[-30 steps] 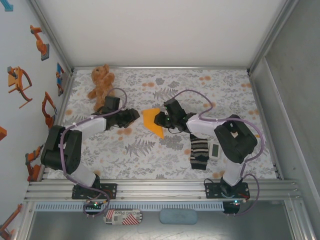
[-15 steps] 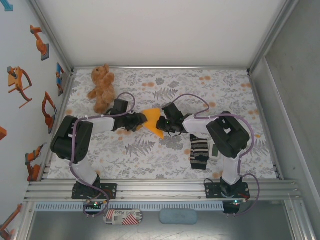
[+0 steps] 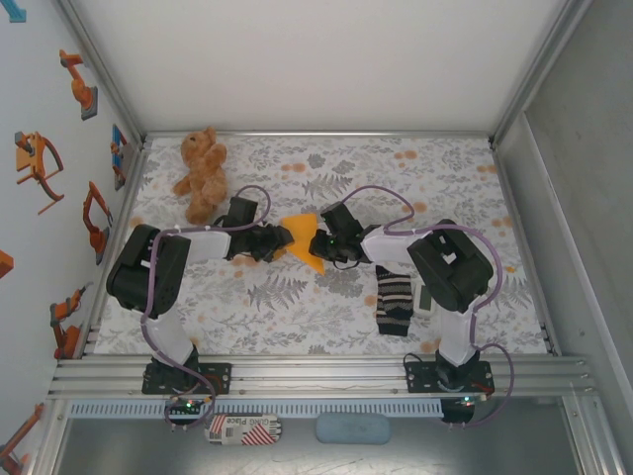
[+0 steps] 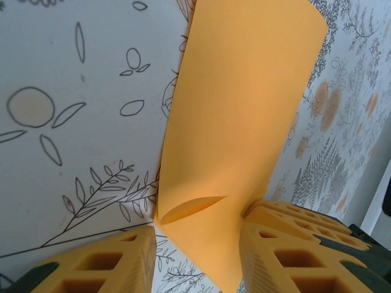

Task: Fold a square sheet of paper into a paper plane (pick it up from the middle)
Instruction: Fourth fold the wing at the center of the table.

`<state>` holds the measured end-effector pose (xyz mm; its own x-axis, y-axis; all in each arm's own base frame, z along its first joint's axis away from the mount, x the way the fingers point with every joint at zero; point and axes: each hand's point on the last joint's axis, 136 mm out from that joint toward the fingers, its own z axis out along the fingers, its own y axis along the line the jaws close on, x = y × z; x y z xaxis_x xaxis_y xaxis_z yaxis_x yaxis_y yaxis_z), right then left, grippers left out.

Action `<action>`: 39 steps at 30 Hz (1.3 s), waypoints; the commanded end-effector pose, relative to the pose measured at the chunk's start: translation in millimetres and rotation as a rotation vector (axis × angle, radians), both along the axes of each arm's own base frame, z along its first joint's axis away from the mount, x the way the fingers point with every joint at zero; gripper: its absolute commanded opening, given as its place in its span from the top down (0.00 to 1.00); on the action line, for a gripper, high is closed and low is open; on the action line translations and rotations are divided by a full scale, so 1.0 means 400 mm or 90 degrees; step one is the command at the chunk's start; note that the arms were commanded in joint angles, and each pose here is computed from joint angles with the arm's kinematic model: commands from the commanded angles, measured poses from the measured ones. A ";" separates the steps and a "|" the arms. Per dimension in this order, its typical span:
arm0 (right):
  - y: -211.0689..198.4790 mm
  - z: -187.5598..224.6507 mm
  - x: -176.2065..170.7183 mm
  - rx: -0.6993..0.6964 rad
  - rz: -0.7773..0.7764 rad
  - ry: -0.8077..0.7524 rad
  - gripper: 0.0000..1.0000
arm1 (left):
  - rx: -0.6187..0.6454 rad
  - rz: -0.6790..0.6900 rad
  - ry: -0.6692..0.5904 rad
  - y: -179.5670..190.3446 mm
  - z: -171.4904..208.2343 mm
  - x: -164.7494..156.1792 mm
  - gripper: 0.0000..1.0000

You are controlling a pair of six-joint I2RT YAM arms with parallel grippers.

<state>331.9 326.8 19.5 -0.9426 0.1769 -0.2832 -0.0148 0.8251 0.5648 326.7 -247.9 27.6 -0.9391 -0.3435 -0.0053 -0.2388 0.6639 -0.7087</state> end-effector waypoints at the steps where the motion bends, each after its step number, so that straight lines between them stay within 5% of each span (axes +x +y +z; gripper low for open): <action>1: -0.024 -0.047 -0.004 -0.028 -0.017 0.027 0.86 | -0.013 -0.001 -0.004 -0.017 0.012 0.018 0.61; 19: -0.023 -0.038 -0.003 -0.017 -0.014 0.020 0.86 | -0.085 -0.028 -0.023 -0.065 0.046 0.037 0.65; 39: -0.008 0.039 0.018 0.027 0.005 -0.033 0.82 | -0.072 -0.041 -0.018 -0.051 0.028 0.031 0.86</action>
